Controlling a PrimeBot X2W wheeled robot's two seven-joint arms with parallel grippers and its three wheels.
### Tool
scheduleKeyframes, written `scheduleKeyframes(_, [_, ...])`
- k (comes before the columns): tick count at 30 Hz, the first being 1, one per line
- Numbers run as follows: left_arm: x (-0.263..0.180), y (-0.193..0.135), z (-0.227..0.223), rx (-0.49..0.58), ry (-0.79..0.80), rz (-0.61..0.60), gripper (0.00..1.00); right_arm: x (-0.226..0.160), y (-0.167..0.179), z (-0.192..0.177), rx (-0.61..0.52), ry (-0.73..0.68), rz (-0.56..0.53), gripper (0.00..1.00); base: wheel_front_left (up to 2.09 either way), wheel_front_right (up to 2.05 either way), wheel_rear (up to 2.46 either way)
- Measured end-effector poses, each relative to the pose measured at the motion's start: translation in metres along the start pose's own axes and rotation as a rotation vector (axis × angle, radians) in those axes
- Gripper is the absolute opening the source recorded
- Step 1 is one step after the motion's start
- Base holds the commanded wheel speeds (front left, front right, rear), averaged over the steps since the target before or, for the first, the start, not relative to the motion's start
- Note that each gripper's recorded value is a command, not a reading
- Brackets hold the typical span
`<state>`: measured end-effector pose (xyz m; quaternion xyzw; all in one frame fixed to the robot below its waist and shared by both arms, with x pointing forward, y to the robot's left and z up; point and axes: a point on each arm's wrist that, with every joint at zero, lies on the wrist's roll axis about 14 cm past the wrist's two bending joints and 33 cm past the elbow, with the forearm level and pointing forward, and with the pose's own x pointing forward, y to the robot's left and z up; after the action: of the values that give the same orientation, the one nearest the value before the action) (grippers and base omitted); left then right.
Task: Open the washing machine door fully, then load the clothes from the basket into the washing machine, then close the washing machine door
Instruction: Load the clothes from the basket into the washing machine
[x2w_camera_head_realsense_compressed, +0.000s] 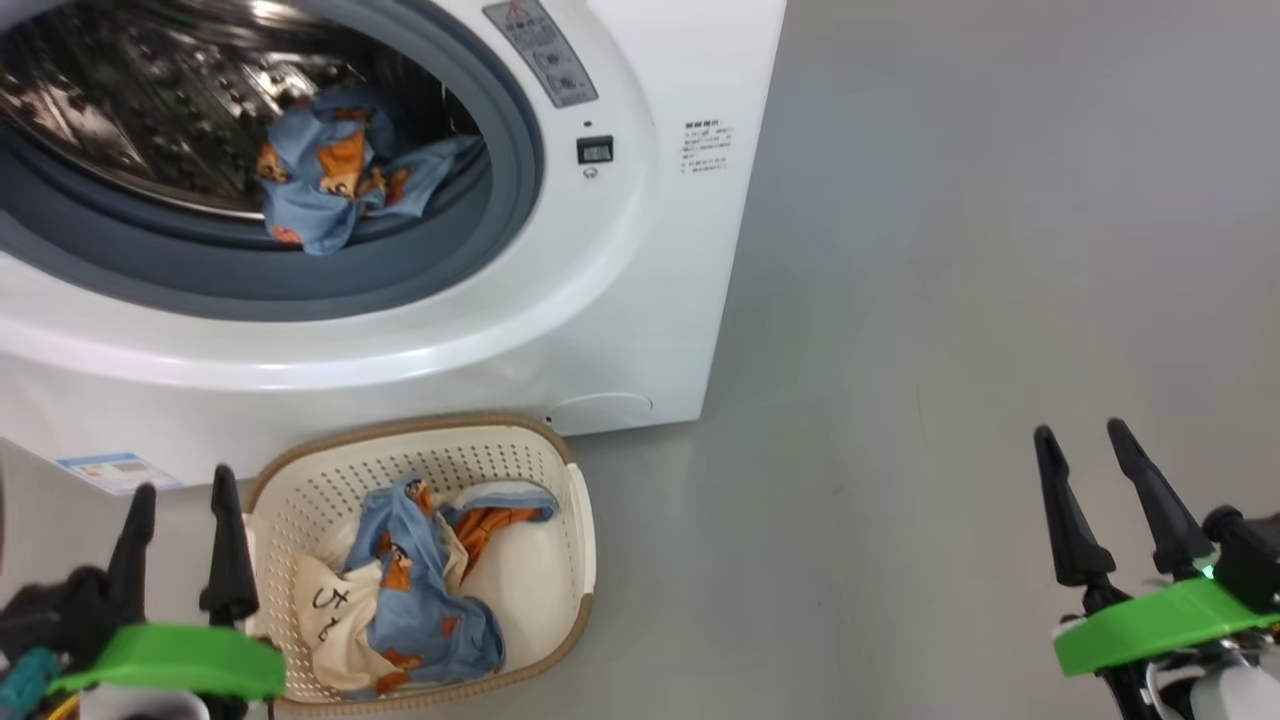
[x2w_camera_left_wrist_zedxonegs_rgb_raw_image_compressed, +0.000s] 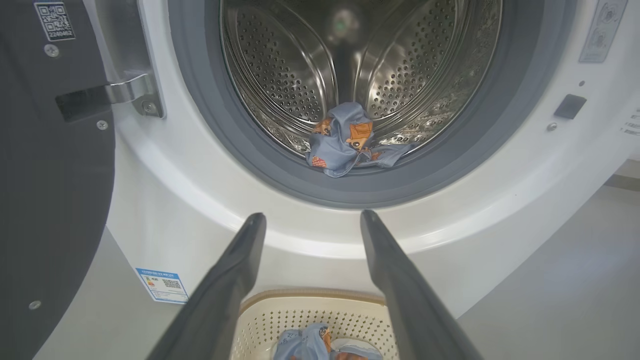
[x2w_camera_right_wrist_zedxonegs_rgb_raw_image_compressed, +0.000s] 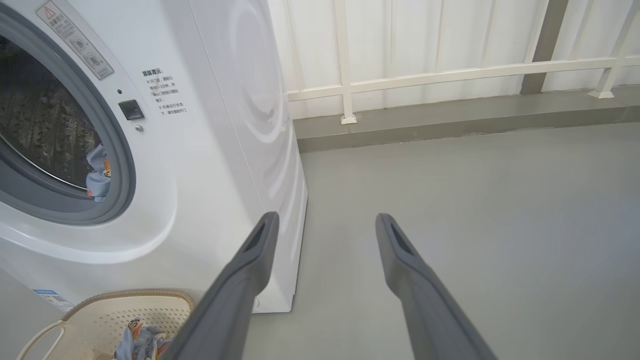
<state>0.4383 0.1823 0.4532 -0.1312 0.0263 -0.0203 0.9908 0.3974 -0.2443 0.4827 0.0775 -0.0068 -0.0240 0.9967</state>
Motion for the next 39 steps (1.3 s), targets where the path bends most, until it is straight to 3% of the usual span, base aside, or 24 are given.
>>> scheduleKeyframes(13, [-0.037,0.010,0.006,0.018,-0.009,0.030,1.00,-0.018,-0.009,0.007,-0.003,-0.014,-0.024,1.00,0.00,0.00,0.00])
scheduleKeyframes(31, [-0.038,0.008,-0.003,0.017,0.015,0.028,1.00,-0.018,-0.013,0.004,0.000,-0.005,-0.043,1.00,0.00,0.00,0.00])
scheduleKeyframes(39, [-0.033,0.009,-0.029,0.006,0.090,0.035,1.00,-0.012,-0.009,-0.007,0.013,0.018,-0.041,1.00,0.00,0.00,0.00])
